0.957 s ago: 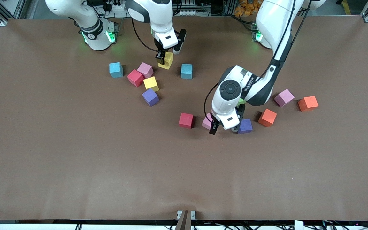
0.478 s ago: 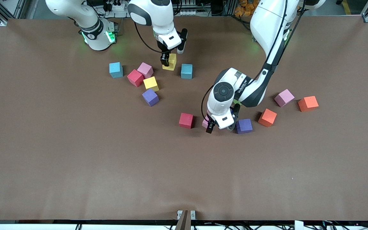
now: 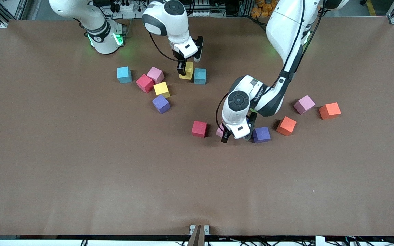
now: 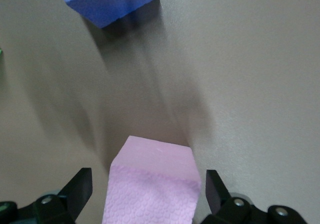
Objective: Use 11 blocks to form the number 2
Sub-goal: 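Set the yellow block beside cyan with the right gripper while the left reaches pink, then grasp the pink block with the left gripper while the right gripper rises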
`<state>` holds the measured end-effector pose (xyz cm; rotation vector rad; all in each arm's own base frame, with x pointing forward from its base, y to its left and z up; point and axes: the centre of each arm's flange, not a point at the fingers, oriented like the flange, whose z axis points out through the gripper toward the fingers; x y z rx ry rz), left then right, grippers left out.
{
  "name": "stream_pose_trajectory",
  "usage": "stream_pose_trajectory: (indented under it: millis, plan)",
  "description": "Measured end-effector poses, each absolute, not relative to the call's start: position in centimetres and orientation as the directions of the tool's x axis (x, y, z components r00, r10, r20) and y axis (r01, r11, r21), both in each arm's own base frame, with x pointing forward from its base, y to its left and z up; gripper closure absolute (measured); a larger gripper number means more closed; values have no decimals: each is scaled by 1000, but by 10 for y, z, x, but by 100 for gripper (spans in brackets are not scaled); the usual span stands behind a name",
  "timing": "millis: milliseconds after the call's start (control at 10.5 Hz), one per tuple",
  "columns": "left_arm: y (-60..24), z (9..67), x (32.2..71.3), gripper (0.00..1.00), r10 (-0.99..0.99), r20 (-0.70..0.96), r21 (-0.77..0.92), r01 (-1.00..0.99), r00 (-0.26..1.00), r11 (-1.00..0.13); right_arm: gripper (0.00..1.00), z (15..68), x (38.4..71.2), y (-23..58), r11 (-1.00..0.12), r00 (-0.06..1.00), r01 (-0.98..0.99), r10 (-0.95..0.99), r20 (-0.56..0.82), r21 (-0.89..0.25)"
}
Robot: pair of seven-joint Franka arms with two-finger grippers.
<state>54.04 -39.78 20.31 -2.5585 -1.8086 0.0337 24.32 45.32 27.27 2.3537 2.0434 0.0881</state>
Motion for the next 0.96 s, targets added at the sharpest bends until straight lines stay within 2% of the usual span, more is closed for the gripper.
stream_pose_trajectory:
  millis: [191,383,574,957]
  plan:
    - [-401,199,539,0,939,-11,-9,939,343,-343,43,269,242,451,-140,139,989,990,22,52]
    - [-403,199,539,8,936,-8,0,936,351,-351,43,268,241,450,-139,138,989,990,19,51]
    - [-403,206,545,31,937,-9,18,937,350,-349,43,267,240,450,-137,137,989,990,18,51]
    - [-393,230,562,41,931,-8,61,930,364,-363,43,250,236,454,-125,123,991,992,38,52]
